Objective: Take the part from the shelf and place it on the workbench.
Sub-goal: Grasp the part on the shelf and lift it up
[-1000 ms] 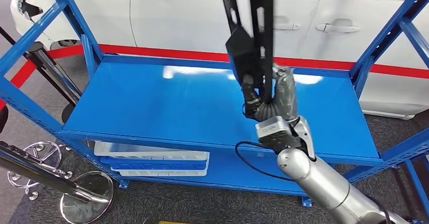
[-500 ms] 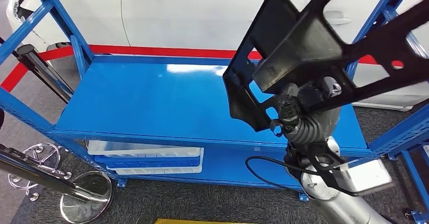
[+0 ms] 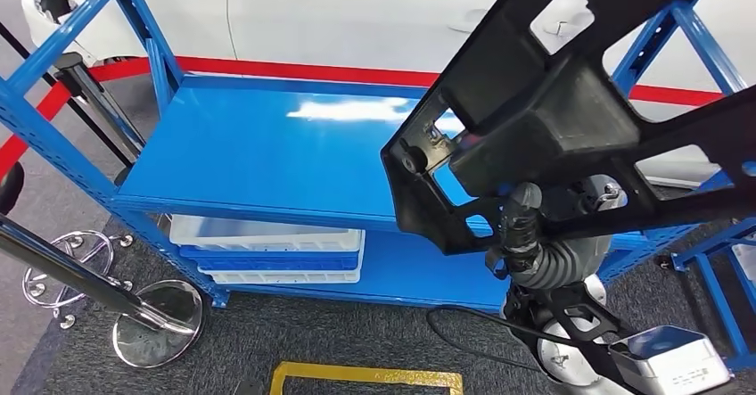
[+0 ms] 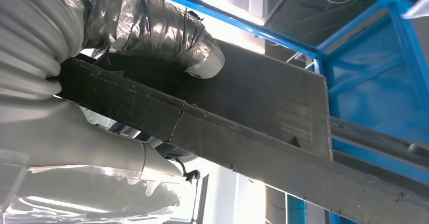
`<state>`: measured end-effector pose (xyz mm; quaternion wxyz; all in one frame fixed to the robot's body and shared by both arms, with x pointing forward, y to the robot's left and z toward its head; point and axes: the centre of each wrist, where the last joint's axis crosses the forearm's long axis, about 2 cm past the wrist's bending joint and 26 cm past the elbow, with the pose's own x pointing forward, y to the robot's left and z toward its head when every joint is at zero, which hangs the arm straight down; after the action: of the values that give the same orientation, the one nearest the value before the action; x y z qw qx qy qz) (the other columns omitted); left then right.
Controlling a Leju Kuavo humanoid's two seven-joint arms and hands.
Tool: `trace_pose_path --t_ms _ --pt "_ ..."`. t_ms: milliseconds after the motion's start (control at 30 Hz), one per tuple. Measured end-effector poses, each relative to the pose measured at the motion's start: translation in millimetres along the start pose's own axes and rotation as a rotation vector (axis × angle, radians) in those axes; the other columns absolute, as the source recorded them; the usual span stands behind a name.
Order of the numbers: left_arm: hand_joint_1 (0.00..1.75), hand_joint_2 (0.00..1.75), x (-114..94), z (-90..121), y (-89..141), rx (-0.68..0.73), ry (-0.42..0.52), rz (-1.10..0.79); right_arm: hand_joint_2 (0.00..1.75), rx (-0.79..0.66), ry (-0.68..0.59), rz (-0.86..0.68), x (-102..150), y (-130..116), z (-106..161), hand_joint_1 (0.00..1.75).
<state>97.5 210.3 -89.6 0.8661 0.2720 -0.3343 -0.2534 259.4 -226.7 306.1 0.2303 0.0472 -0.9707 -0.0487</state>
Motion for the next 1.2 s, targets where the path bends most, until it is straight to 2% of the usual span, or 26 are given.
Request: trace_pose_path --t_ms 433,733,1100,1200 --pt "0.00 1.75 -3 1 0 0.004 0.022 0.016 1.75 0.000 -0.004 -0.012 3 1 0 1.75" --pt "0.00 1.75 3 -1 1 0.009 0.014 0.027 1.75 0.000 -0.007 -0.014 4 2 1 1.75" --pt "0.00 1.75 1 3 -4 -0.001 0.028 0.059 1.75 -0.014 -0.034 0.098 4 2 7 1.75" --pt "0.00 1.75 -2 5 -6 -0.011 0.045 0.077 1.75 -0.035 -0.007 0.125 4 2 12 1.75"
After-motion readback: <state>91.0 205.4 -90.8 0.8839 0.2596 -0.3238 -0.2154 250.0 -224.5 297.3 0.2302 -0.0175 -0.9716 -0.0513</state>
